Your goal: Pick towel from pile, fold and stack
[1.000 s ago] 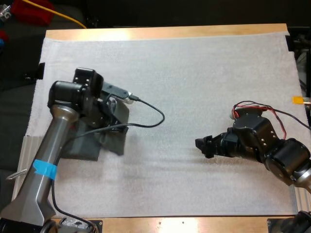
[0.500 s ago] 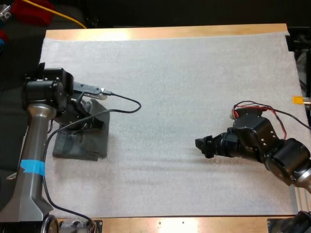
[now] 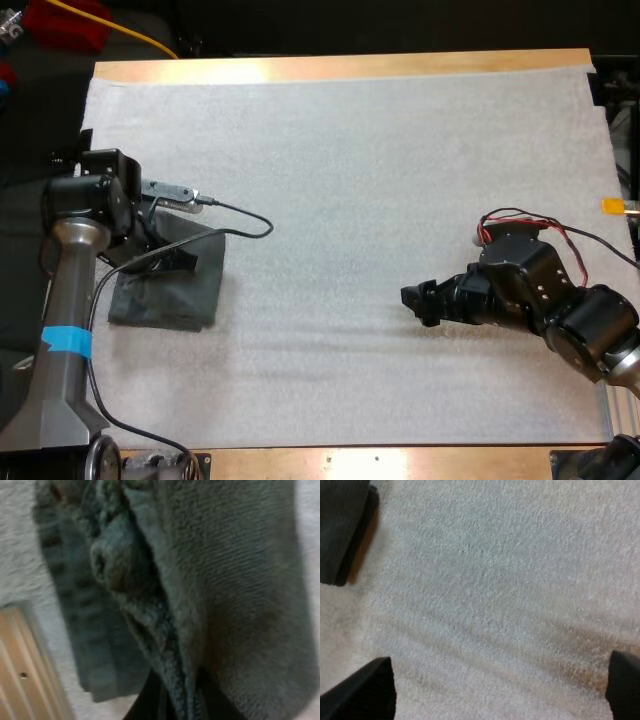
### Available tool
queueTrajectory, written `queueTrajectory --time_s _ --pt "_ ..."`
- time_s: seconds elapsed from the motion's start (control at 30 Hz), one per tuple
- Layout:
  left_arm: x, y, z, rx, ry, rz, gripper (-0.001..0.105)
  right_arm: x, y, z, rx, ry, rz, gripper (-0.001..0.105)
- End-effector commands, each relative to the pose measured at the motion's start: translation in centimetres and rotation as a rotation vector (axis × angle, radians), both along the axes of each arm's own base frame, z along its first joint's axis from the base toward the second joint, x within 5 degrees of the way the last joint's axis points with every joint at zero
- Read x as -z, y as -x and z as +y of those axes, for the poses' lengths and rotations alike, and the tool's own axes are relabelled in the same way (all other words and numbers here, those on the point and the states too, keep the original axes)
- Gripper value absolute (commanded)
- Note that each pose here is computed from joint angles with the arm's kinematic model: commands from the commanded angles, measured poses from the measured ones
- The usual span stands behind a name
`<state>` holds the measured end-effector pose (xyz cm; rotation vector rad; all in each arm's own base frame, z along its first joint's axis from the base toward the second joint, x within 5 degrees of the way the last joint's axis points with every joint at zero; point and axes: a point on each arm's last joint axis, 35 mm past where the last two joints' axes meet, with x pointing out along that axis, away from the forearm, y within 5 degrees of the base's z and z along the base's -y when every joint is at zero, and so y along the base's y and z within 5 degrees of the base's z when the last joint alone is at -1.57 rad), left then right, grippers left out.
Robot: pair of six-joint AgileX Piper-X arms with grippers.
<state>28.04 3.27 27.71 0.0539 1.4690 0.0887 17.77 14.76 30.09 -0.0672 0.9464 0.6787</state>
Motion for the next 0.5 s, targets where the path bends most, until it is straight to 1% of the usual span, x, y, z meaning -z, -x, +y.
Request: queueTrajectory --time_s 0.0,0.17,0.27,0.3,0.37,0.47 --pt "0.2 0.0 0.2 -0.016 -0.045 -0.007 0.0 -0.2 0.1 -0.1 -0.008 -0.004 0.001 0.082" --pt "1.0 -0.1 0.7 -0.046 -0.162 -0.019 0.0 -0.2 0.1 -0.1 -0.008 -0.004 0.001 0.082" --pt "1.5 -0.3 0.7 -0.049 -0.177 -0.039 0.004 -0.2 0.1 -0.1 -0.008 -0.004 0.001 0.082" --pt "1.7 -0.3 0.7 -0.05 -0.179 -0.043 0.007 -0.2 0.1 -0.1 -0.009 -0.005 0.002 0.082" --pt "2.2 -0.2 0.8 -0.064 -0.208 -0.047 0.018 -0.2 0.2 -0.1 -0.02 -0.016 0.01 0.082" --pt "2.9 0.0 1.0 -0.084 -0.272 -0.035 0.038 -0.2 0.2 0.0 -0.036 -0.031 0.022 0.082"
